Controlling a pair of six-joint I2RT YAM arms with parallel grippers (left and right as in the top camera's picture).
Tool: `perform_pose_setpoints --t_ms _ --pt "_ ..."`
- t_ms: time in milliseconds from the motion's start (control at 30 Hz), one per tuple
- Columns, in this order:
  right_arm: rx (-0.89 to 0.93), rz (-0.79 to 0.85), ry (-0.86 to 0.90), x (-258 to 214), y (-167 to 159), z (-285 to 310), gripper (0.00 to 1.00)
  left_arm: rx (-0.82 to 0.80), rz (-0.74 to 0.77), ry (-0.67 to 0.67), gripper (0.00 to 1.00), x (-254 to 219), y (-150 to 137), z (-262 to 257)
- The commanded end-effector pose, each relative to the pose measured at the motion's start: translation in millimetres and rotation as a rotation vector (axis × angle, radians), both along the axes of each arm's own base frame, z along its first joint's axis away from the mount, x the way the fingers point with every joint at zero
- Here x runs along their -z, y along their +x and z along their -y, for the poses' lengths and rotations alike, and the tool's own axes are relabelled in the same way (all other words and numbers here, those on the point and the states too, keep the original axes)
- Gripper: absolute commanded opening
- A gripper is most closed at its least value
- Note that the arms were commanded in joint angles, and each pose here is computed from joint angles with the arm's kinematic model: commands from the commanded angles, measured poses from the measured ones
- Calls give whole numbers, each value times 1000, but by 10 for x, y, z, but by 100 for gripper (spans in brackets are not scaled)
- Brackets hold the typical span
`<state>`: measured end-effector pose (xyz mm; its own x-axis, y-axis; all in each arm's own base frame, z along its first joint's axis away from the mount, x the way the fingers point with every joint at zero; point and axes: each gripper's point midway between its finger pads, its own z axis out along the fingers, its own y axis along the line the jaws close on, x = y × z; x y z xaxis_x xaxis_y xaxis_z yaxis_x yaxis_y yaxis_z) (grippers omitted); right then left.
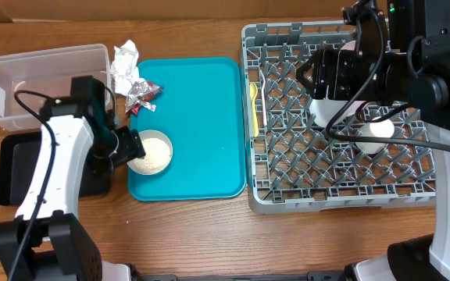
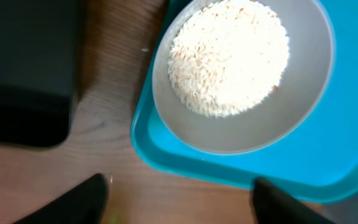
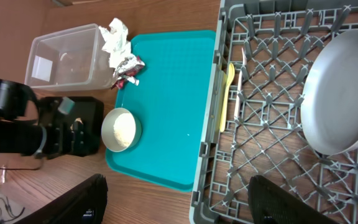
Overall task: Sort waste into correct bins and load items into the dishwasher rack
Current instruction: 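Release the grey plate and move the left gripper to the rice bowl, then lower the left gripper onto the rice bowl rim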
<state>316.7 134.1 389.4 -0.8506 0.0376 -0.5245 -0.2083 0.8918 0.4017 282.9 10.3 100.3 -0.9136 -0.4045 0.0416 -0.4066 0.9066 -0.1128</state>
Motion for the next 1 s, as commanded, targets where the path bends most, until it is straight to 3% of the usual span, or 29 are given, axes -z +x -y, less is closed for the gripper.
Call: perform_pose_setpoints --t_ms 0,267,367,433,600,967 --pt "-8 1 4 -9 -43 -14 76 -9 -7 -26 62 180 -67 40" --pt "-8 -14 0 29 -43 -14 76 -42 31 0 53 439 -28 -1" --pt "-8 -14 0 29 -43 -14 76 -57 42 1 37 484 -9 -4" --pt "-8 -14 0 29 -43 -14 76 -57 49 4 32 484 6 -10" --pt "-8 -15 0 31 -46 -13 76 -65 45 47 35 494 2 -83" --pt "-11 -20 -3 41 -58 -10 75 -83 40 52 31 558 28 -93"
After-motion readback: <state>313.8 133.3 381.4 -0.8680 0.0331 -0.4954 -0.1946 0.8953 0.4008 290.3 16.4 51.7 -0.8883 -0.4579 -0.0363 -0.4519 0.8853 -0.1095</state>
